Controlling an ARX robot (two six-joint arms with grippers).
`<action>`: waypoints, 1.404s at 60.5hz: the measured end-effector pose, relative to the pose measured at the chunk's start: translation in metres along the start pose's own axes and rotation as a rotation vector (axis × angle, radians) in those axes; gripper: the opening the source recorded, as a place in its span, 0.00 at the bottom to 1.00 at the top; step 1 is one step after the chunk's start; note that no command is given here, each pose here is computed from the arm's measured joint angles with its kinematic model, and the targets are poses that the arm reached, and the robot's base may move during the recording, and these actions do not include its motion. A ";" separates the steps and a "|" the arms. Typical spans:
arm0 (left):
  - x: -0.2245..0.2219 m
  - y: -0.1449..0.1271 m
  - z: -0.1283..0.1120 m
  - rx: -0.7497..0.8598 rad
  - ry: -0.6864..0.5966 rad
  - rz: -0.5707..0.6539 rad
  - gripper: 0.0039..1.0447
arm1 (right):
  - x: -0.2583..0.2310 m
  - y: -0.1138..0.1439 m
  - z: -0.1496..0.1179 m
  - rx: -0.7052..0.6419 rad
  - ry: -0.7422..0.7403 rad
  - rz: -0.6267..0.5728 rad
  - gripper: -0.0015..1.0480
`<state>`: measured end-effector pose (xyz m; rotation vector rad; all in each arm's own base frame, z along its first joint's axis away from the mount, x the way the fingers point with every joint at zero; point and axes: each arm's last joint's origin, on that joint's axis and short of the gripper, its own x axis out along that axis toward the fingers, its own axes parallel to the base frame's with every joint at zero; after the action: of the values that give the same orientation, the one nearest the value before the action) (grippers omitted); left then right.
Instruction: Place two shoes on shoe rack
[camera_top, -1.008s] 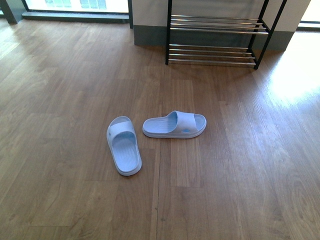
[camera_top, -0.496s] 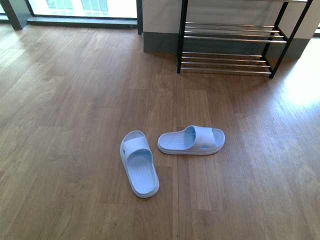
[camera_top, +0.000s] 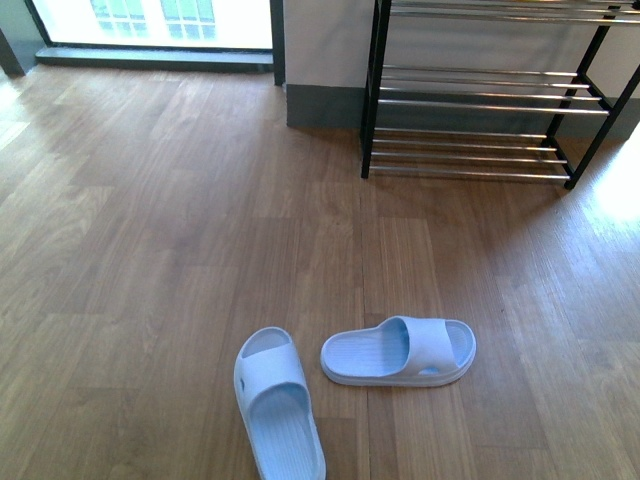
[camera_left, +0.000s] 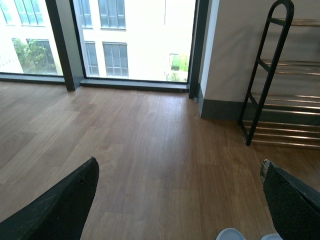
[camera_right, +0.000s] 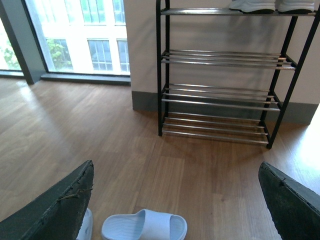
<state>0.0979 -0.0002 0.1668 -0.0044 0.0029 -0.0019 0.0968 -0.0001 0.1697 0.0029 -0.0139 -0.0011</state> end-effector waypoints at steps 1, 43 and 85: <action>0.000 0.000 0.000 0.000 0.000 0.000 0.91 | 0.000 0.000 0.000 0.000 0.000 0.000 0.91; 0.000 0.000 0.000 0.000 0.000 0.000 0.91 | 0.000 0.000 0.000 0.000 -0.001 0.000 0.91; 0.000 0.000 0.000 0.000 0.000 0.000 0.91 | 0.042 0.005 0.010 0.023 0.176 -0.253 0.91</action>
<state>0.0979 -0.0002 0.1668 -0.0044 0.0029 -0.0015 0.1390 0.0044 0.1806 0.0280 0.1623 -0.2537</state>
